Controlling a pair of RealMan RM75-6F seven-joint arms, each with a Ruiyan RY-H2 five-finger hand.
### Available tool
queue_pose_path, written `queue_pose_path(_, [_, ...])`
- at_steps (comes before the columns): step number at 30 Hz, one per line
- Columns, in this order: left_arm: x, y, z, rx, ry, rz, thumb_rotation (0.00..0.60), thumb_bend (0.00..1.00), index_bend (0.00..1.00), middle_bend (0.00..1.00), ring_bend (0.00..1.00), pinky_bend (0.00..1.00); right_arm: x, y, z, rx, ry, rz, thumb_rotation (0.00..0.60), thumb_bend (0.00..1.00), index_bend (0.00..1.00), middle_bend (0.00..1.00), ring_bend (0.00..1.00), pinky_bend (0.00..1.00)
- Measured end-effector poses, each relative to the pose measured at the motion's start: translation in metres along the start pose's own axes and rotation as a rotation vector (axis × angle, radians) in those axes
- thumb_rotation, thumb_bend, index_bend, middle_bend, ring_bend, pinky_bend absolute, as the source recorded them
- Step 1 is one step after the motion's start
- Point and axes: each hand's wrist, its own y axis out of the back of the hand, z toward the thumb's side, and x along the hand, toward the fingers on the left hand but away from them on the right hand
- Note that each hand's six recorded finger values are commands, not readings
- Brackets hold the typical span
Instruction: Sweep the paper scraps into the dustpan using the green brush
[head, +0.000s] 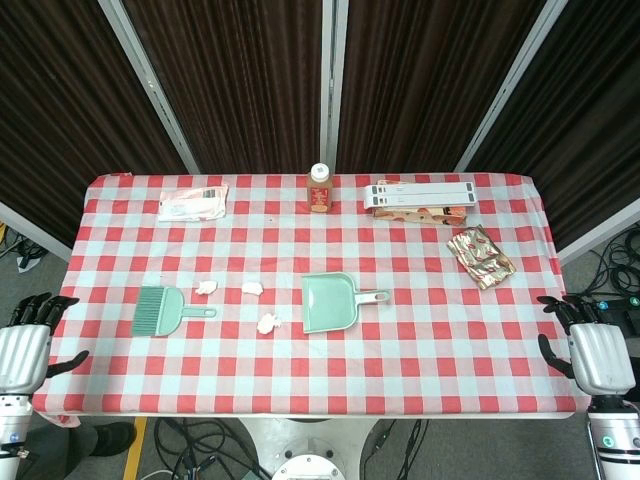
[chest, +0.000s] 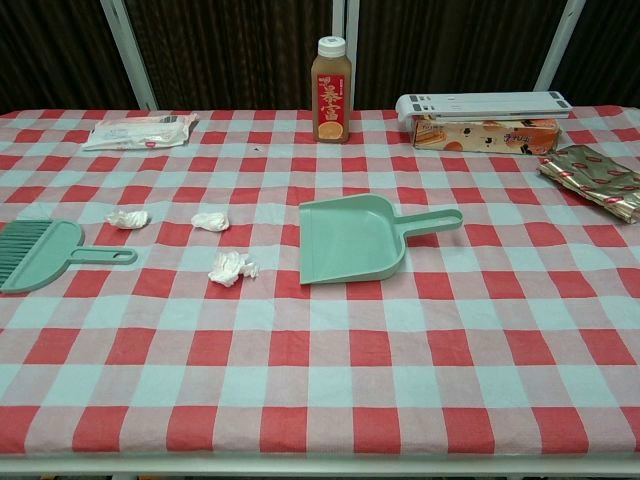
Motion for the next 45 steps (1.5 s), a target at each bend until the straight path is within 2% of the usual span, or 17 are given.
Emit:
queue_pose_path(8, [0.001, 0.0, 0.002, -0.002, -0.004, 0.004, 0.6, 0.05, 0.24, 0.22, 0.13, 0.15, 0.002, 0.006, -0.001, -0.004, 0.0, -0.027, 0.6, 0.31, 0.25, 0.37, 0.2, 0.26])
queue_pose_path(13, [0.012, 0.005, 0.013, -0.008, -0.048, 0.025, 0.6, 0.05, 0.24, 0.22, 0.13, 0.15, 0.005, 0.015, -0.003, 0.004, -0.001, -0.06, 0.6, 0.31, 0.25, 0.37, 0.2, 0.26])
queue_pose_path(17, [0.026, 0.007, 0.026, -0.026, -0.096, 0.023, 0.6, 0.05, 0.26, 0.22, 0.2, 0.16, 0.002, 0.023, -0.003, 0.015, 0.005, -0.08, 0.6, 0.31, 0.25, 0.37, 0.2, 0.26])
queue_pose_path(22, [0.055, 0.002, 0.052, -0.026, -0.177, -0.027, 0.6, 0.05, 0.3, 0.31, 0.4, 0.34, -0.002, 0.028, 0.0, 0.025, 0.022, -0.088, 0.6, 0.31, 0.25, 0.37, 0.2, 0.26])
queue_pose_path(27, [0.083, -0.005, 0.088, 0.0, -0.265, -0.062, 0.6, 0.05, 0.32, 0.37, 0.56, 0.68, -0.004, 0.029, -0.002, 0.022, 0.017, -0.089, 0.6, 0.31, 0.25, 0.37, 0.2, 0.26])
queue_pose_path(30, [0.091, -0.015, 0.11, 0.014, -0.307, -0.076, 0.6, 0.05, 0.32, 0.39, 0.61, 0.78, -0.004, 0.028, -0.004, 0.021, 0.012, -0.084, 0.6, 0.31, 0.25, 0.37, 0.2, 0.26])
queue_pose_path(37, [0.098, -0.055, 0.151, 0.083, -0.371, -0.174, 0.6, 0.06, 0.37, 0.42, 0.7, 0.82, -0.003, 0.027, -0.009, 0.018, -0.003, -0.08, 0.6, 0.31, 0.25, 0.38, 0.2, 0.26])
queue_pose_path(40, [0.101, -0.068, 0.161, 0.084, -0.37, -0.201, 0.6, 0.12, 0.4, 0.45, 0.74, 0.86, -0.004, 0.025, -0.01, 0.016, -0.004, -0.075, 0.6, 0.31, 0.25, 0.38, 0.2, 0.26])
queue_pose_path(45, [0.107, -0.083, 0.169, 0.129, -0.357, -0.225, 0.6, 0.16, 0.41, 0.45, 0.75, 0.87, -0.006, 0.025, -0.009, 0.017, 0.002, -0.074, 0.6, 0.31, 0.25, 0.38, 0.2, 0.27])
